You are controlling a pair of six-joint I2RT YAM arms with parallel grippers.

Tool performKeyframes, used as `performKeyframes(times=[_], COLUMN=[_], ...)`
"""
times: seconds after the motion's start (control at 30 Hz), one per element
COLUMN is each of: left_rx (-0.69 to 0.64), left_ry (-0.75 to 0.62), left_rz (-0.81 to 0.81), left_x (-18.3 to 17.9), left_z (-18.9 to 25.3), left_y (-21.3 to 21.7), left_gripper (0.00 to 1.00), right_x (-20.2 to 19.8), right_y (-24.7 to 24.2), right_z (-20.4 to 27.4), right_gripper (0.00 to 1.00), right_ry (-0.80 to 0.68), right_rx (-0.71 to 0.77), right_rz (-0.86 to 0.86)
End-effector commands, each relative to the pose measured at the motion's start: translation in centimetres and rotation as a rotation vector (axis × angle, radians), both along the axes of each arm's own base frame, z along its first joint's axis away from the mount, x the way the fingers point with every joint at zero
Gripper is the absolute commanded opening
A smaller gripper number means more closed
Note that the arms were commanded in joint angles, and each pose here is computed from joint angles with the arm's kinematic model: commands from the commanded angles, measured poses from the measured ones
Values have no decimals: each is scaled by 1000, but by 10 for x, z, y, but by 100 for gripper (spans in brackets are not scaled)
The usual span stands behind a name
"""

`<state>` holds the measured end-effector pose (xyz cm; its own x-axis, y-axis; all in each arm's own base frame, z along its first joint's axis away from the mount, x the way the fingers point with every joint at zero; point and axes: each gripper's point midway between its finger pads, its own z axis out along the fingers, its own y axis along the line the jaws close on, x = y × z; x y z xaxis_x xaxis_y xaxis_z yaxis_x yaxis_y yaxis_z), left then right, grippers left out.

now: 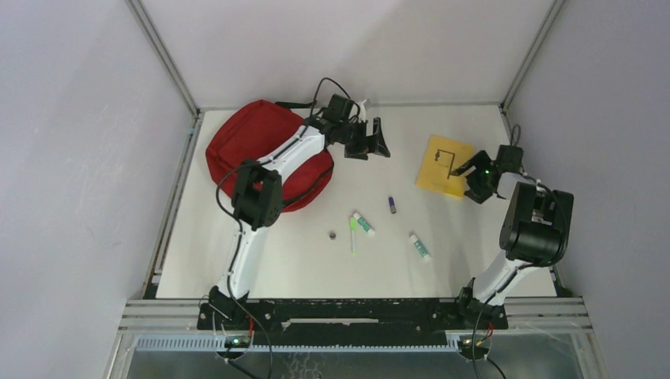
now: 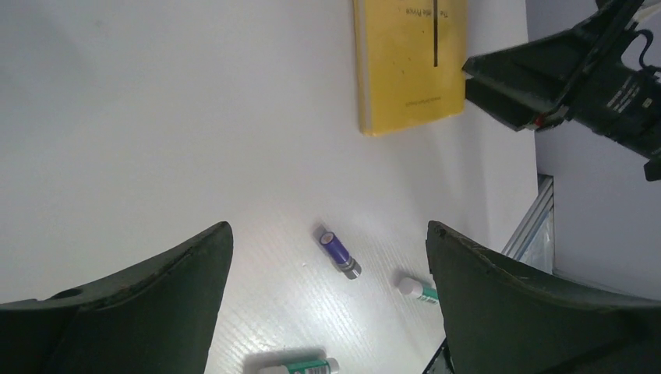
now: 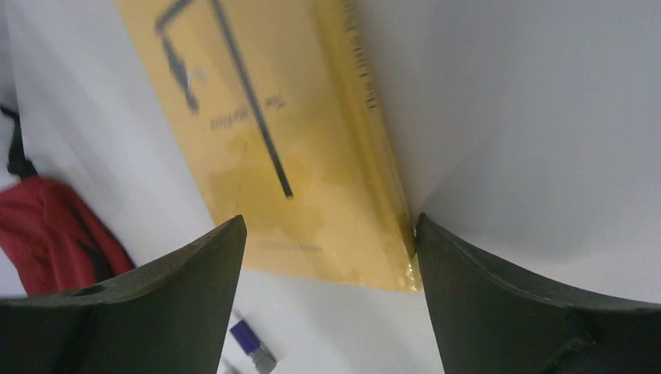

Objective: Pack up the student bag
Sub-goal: Adjust the book at the center of the board.

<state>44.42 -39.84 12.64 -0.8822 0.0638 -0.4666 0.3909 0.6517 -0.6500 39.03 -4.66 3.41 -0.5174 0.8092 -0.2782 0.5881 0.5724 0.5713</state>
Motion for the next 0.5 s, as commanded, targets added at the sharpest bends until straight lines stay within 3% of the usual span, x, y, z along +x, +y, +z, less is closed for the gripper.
performKeyframes(times=[0.0, 0.13, 0.2, 0.27, 0.47], left_rx=[-54, -88, -78, -69, -89], left_ry=[-81, -83, -99, -102, -83], left_rz=[22, 41, 52, 57, 49], left_x=[8, 11, 13, 13, 13], left_z=[52, 64, 67, 67, 66], left_y=[25, 38, 42, 45, 38], left_gripper=[97, 98, 98, 98, 99], right_x=[6, 18, 20, 28, 67], right_y=[85, 163, 179, 163, 61], right_z=[-2, 27, 44, 57, 71], right_gripper=[88, 88, 88, 88, 88], right_ry=[-20, -89, -125, -149, -194], right_rx=[36, 80, 57, -5, -98], right_rz=[239, 456, 530, 502, 198])
